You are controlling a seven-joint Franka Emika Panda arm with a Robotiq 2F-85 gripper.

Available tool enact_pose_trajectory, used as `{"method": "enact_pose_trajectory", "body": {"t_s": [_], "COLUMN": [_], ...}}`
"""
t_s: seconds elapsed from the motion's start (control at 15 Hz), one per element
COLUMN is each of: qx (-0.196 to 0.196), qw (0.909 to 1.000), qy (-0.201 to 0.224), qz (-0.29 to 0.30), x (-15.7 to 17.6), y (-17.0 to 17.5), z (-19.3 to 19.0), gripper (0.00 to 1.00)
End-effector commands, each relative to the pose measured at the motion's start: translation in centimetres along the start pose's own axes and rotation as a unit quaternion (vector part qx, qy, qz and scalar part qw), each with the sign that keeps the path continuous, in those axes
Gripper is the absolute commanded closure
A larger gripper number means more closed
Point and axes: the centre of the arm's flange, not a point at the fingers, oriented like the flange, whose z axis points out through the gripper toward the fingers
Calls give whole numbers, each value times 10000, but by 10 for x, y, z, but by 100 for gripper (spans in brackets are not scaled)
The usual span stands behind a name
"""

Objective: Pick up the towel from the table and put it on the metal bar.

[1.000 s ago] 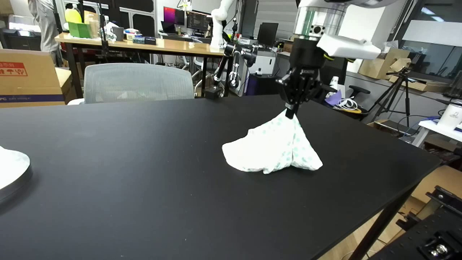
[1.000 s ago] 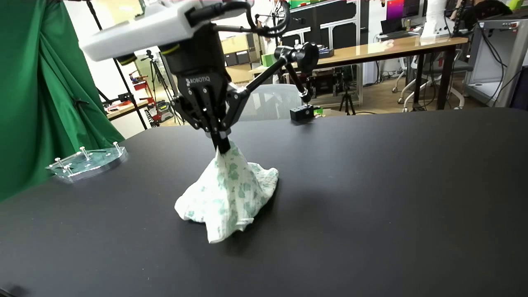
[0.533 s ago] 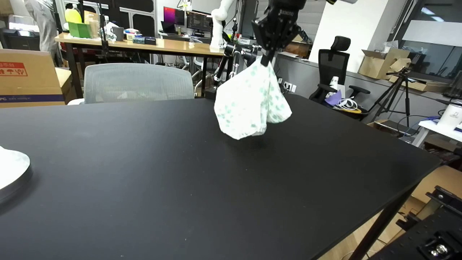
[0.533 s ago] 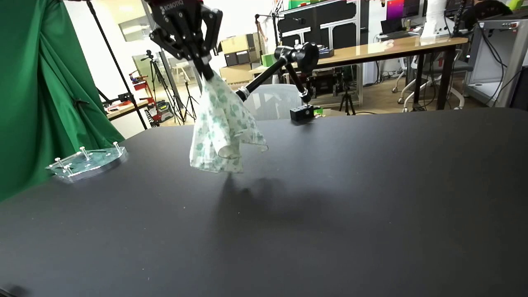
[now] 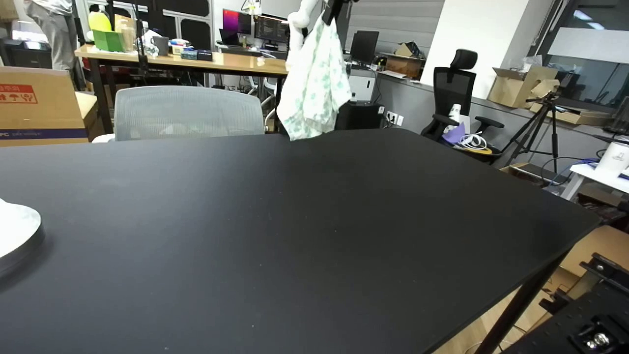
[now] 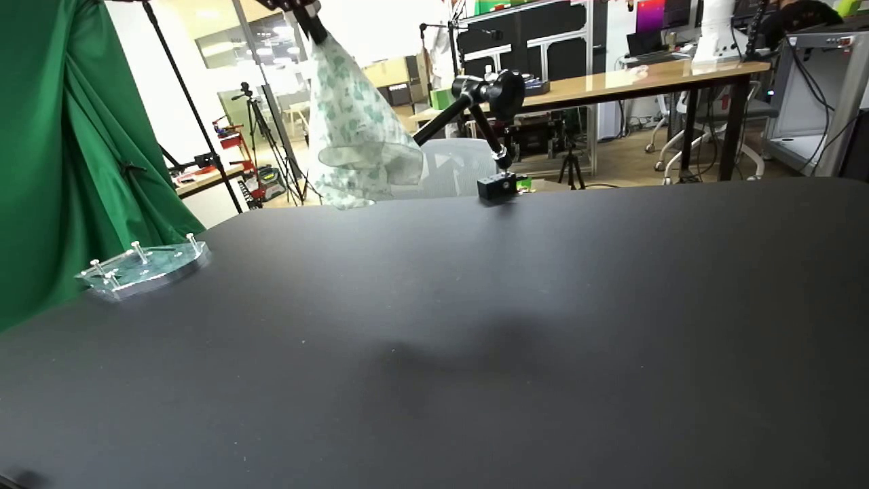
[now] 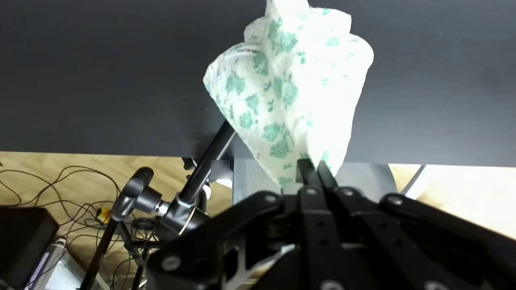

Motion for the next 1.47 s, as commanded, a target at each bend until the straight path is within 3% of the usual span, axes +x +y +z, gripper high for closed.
{"method": "enact_pose_trajectory", "body": {"t_s": [0.0, 0.6, 1.4], "qx": [120, 204, 140], "qw": [9984, 9944, 9924], "qy": [418, 873, 497], "qz": [354, 562, 1119], "x": [36, 81, 64], "y": [-4, -17, 34], "z": [-15, -42, -8], "gripper": [99, 99, 99]}}
